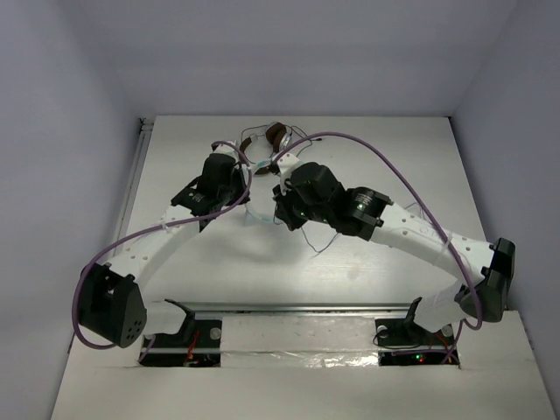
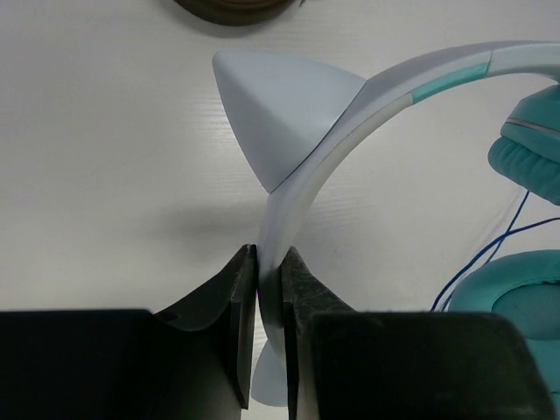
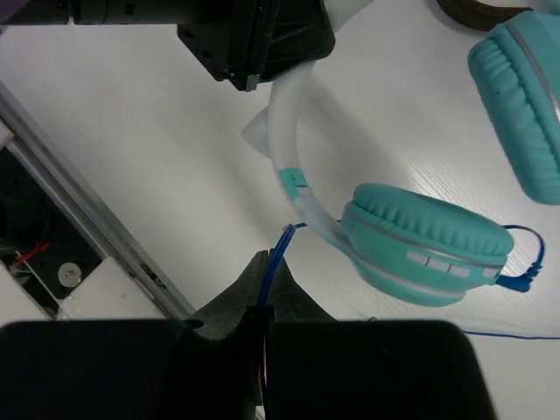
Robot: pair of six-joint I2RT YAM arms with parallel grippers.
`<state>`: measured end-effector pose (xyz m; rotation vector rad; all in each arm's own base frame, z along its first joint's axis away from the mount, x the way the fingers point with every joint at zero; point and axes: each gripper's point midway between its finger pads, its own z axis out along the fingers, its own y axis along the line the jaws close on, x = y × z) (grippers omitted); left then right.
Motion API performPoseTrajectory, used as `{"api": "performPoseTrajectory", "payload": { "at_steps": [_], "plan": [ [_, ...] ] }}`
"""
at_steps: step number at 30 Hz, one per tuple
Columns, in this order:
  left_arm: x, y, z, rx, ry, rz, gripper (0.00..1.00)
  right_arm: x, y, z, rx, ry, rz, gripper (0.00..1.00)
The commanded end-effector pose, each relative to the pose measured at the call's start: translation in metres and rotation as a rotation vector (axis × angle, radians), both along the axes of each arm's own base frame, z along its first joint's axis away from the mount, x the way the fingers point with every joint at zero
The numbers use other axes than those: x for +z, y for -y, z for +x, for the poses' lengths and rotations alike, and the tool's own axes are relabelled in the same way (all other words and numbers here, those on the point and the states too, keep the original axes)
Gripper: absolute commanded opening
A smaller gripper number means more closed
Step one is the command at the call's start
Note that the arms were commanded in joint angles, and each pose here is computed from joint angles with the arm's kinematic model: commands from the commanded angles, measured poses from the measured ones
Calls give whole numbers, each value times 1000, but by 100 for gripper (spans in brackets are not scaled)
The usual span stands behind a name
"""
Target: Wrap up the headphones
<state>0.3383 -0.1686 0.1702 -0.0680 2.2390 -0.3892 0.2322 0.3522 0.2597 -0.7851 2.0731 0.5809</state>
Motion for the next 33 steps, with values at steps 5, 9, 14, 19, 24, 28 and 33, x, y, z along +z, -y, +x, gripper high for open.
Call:
{"api": "performPoseTrajectory", "payload": {
  "at_steps": [5, 9, 14, 19, 24, 28, 33],
  "plan": [
    [26, 23, -19, -225, 40, -30, 0, 17, 22, 16, -78, 99, -93, 0],
    [21, 23, -28, -275, 27, -11, 0, 27, 29, 24, -133, 137, -93, 0],
    [22, 30, -42, -383, 26, -12, 0, 33, 45, 39, -228, 189, -124, 0],
    [15, 23, -46, -386, 16, 29, 0, 31, 59, 42, -267, 210, -177, 0],
    [5, 23, -53, -410, 0, 45, 0, 39, 75, 52, -343, 257, -198, 0],
    [1, 36, -61, -481, -21, 7, 0, 48, 79, 63, -383, 302, -210, 5],
    [-2, 56, -73, -577, -44, -53, 0, 46, 64, 71, -361, 315, -203, 12]
  ]
}}
